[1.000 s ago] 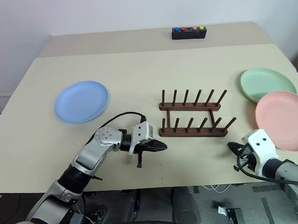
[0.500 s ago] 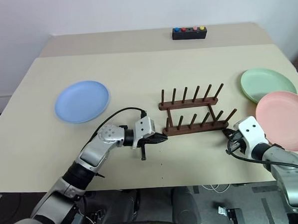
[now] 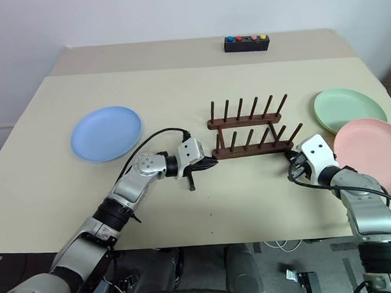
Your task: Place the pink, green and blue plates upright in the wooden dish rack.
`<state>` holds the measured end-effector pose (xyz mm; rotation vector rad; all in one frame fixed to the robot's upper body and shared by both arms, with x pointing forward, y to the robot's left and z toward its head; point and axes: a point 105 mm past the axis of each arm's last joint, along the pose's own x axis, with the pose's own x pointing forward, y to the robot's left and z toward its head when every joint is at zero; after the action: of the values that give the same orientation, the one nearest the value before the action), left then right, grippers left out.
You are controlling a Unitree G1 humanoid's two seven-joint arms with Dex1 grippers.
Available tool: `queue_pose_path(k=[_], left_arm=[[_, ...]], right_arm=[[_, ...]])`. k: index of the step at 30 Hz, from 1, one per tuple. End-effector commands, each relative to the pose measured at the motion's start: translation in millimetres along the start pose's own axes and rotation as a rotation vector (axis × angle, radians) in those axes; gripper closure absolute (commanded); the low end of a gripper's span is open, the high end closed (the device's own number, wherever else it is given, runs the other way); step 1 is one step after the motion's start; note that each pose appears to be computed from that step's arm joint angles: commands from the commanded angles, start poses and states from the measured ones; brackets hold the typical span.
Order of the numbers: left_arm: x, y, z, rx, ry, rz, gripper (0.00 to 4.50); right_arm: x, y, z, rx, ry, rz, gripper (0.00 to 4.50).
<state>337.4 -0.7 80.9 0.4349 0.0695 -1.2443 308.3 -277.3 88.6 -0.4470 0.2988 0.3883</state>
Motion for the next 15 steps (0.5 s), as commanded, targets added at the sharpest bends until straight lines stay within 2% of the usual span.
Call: queue_pose_path(k=[1, 15], left_arm=[[-1, 9, 4, 0.017, -0.015, 0.04, 4.43], [-4, 11, 1, 0.025, -0.022, 0.049, 4.43]], right_arm=[[5, 1, 1, -0.015, -0.01, 0.014, 4.48], [-6, 4, -4, -0.029, -0.02, 0.031, 4.48]])
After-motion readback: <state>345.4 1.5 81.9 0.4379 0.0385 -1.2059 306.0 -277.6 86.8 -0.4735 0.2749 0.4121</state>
